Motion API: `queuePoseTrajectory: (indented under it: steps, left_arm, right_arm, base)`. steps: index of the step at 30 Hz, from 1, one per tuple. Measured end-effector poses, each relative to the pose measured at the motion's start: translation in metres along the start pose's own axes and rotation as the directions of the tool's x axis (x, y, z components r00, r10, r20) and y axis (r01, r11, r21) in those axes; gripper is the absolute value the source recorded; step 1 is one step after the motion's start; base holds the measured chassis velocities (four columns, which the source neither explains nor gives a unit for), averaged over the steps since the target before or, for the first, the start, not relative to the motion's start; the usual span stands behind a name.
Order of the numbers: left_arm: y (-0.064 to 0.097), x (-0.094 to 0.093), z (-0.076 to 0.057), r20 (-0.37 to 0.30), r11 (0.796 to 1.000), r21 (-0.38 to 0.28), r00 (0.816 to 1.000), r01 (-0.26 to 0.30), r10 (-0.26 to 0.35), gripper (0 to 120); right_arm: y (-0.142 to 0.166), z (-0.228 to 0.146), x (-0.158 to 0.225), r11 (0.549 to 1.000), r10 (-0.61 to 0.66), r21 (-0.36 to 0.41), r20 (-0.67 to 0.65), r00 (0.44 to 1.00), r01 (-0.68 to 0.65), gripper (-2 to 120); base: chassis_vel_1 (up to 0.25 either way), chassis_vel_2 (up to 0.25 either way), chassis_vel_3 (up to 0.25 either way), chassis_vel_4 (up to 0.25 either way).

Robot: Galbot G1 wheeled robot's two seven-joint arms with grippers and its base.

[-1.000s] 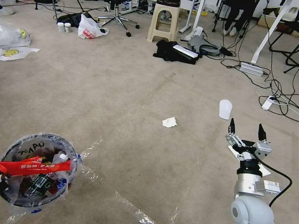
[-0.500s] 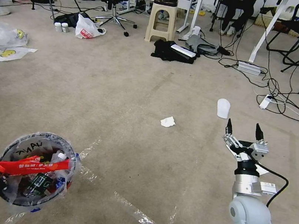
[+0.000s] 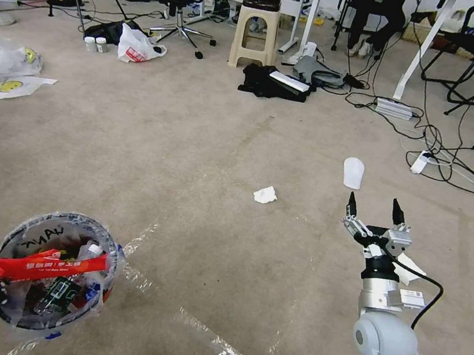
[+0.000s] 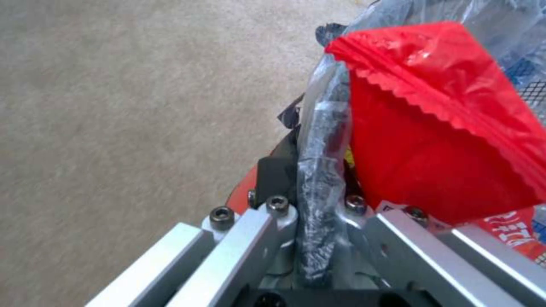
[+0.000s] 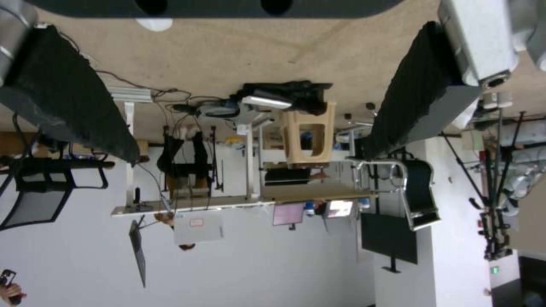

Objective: Pick up the trash bin and place the garbage on the floor into it.

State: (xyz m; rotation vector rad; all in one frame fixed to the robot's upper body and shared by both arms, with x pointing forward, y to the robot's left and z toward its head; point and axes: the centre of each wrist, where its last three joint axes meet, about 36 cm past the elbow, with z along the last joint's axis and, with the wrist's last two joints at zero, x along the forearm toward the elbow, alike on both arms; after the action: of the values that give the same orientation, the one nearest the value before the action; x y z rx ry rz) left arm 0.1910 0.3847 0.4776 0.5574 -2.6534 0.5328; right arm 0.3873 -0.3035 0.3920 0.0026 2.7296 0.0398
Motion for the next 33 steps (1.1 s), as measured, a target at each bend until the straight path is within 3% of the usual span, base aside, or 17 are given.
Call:
queuePoseTrajectory:
  steps: [33]
  left_arm:
    - [-0.0017,-0.0012,0.0026,-0.001,1.0,0.002,1.0,-0.006,0.006,0]
  right_arm:
    - [-0.0029,0.0015,0.0037,1.0,0.0,0.002,0.024,1.0,0.0,100]
  base:
    - [-0.227,0.226,0.223,-0.222]
